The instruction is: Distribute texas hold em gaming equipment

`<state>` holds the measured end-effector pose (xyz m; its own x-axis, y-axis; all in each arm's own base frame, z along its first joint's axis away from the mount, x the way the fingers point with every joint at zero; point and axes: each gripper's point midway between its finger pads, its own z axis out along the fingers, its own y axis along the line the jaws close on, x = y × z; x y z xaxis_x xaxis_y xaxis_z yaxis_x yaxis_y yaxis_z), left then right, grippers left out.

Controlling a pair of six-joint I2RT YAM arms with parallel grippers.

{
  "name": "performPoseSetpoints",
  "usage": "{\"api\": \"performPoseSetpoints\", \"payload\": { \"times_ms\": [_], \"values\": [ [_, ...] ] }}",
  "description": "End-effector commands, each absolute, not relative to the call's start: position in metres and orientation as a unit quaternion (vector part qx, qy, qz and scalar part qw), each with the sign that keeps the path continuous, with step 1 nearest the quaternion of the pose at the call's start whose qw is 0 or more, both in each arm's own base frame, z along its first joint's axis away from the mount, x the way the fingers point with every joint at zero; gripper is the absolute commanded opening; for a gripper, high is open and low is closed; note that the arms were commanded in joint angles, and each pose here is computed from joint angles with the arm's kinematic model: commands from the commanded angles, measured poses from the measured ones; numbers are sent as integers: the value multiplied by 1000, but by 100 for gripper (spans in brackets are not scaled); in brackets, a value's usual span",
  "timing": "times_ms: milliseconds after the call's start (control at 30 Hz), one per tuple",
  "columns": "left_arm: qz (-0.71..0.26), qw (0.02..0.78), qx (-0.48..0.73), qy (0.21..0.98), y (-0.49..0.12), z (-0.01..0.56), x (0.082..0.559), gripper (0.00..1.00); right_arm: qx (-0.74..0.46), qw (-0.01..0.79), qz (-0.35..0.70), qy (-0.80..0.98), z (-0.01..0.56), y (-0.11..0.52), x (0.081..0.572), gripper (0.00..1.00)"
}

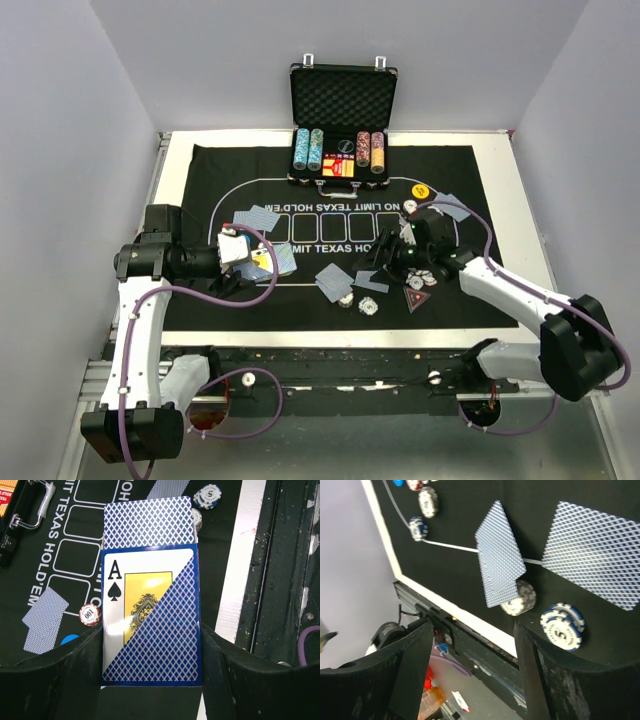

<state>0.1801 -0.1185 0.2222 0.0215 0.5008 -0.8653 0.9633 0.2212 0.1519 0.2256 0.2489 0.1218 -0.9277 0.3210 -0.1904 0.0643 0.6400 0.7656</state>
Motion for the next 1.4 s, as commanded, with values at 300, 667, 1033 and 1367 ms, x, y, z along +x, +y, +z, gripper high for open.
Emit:
{"api": "performPoseSetpoints", "payload": {
  "times_ms": [300,667,1033,1367],
  "values": [
    [-275,460,569,624,-126,236,180,46,132,97,391,906,57,257,212,74],
    [-270,460,572,624,-125,236,179,46,137,99,415,894,53,282,232,73],
    [-270,457,573,625,-125,234,179,45,145,87,414,894,39,296,234,62],
    [-268,456,574,624,-124,233,178,45,143,97,408,897,37,301,239,41]
  ]
}}
